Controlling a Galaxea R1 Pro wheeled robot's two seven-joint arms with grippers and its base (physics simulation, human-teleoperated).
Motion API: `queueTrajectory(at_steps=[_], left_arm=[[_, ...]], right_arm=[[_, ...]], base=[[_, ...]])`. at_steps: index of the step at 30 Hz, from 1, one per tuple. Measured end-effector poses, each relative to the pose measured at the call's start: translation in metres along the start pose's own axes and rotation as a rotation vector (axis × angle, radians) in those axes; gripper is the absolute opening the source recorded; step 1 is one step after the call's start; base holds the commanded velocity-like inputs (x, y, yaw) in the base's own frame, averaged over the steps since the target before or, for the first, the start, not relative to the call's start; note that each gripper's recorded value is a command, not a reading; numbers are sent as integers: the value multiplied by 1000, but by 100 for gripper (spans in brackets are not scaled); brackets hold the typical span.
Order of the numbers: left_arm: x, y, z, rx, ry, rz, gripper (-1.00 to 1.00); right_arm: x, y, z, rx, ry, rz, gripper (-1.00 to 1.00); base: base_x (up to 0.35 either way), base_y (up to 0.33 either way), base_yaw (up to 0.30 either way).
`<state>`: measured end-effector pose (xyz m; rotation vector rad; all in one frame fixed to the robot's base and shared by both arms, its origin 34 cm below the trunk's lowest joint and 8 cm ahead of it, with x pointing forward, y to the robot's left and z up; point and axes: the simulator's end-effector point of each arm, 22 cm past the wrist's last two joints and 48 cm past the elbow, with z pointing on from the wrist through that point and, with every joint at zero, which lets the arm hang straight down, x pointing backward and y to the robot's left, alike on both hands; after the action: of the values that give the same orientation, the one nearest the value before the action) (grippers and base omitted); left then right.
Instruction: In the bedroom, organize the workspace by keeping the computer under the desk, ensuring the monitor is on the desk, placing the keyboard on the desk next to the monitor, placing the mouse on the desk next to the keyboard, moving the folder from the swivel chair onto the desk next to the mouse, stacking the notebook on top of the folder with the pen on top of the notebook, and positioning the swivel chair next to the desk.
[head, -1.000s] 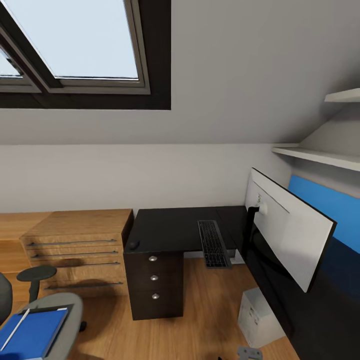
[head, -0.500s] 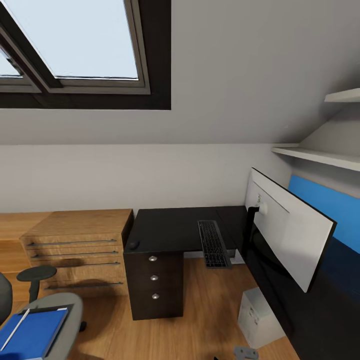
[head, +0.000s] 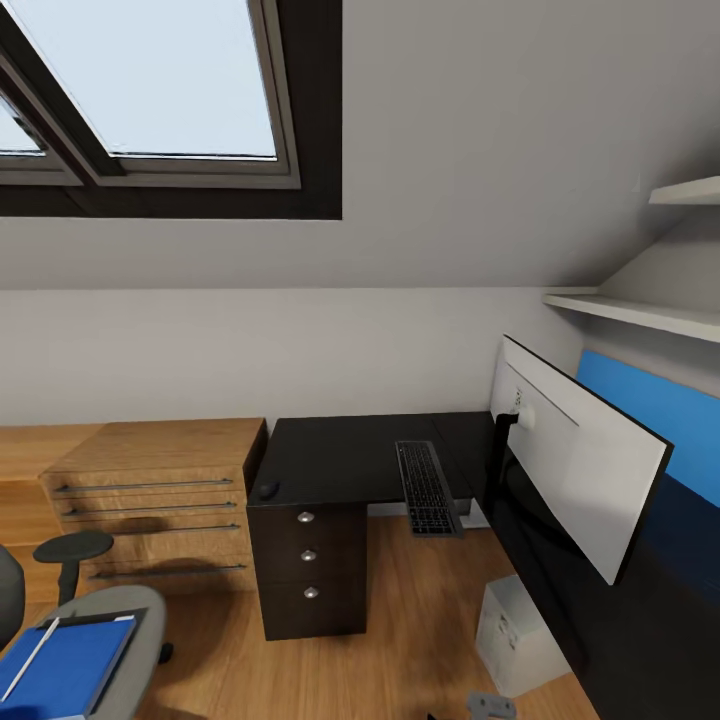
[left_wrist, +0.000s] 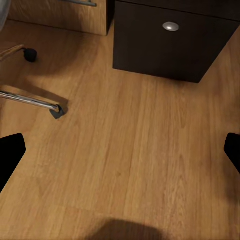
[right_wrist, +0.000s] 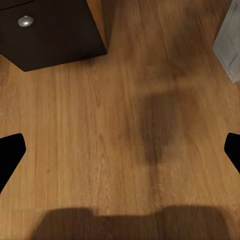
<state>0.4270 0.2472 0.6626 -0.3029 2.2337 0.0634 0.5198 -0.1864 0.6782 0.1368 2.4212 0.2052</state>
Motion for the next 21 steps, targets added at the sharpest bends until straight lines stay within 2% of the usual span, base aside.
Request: queueTrajectory(at_steps=[6,12,21], left_arm=[[0,0,0,0,1,1,100],[1,1,0,-3,3,2,100],[2,0,0,-1,7,1,100]], right_arm=[[-4,3,0,-2,-23,3,100],[-11,23,0,-27,-65,7,100],[-13,28,0,-32,-77,7,100]], base=[[0,0,24],[0,0,147],[0,0,38]])
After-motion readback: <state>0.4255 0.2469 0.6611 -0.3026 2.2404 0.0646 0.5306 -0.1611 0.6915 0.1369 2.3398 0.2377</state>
